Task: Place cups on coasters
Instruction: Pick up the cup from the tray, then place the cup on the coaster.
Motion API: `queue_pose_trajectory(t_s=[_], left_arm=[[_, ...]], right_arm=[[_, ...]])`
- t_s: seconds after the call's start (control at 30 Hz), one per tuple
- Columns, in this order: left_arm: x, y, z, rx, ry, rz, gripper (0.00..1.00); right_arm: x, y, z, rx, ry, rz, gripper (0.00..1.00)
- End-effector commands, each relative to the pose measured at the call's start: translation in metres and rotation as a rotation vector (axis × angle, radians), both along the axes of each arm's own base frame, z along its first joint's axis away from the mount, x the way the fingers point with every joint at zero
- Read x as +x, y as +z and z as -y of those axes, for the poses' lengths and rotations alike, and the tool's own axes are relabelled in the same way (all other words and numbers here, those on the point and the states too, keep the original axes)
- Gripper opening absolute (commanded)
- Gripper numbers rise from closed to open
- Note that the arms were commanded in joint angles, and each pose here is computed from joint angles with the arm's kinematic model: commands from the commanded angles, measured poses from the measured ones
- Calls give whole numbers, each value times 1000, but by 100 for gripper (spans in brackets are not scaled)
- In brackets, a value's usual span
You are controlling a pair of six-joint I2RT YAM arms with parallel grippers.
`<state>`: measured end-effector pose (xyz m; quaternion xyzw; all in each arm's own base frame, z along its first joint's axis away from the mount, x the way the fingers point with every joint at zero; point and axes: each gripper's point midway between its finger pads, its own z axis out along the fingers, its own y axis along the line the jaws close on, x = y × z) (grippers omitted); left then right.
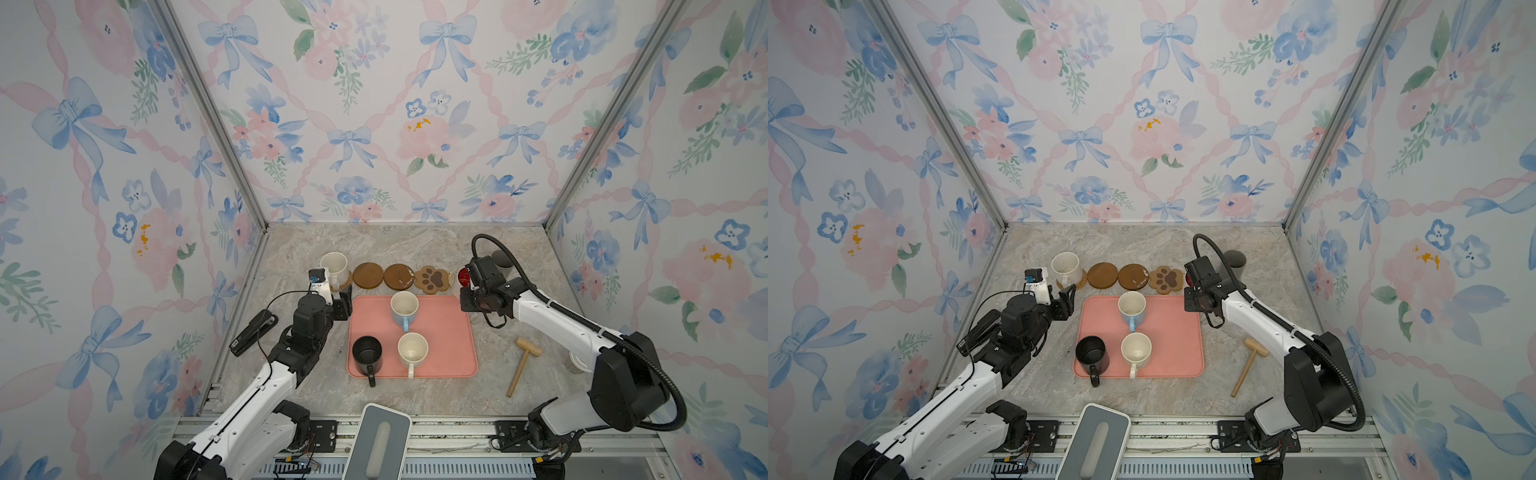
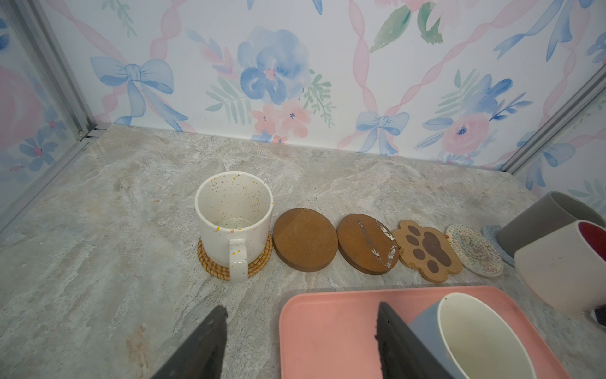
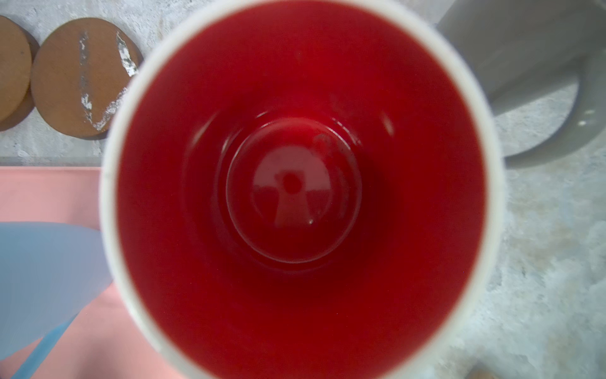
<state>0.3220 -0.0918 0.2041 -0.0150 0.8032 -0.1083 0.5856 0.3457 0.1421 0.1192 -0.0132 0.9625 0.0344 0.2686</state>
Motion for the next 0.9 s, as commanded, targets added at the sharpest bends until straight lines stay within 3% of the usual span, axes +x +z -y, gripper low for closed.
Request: queue_pose_trajectory(t_s=[0.0,0.37,0.87], left_arm=[[2,5,1,-17,14,1,68],[4,8,3,-7,19,5,68],[6,5,6,4,25,-5,68]], right_arm=[[32,20,-5,35,12,88,0],[71,11,4,34,7,89,0],[98,-8,12,-11,-15,69,0]])
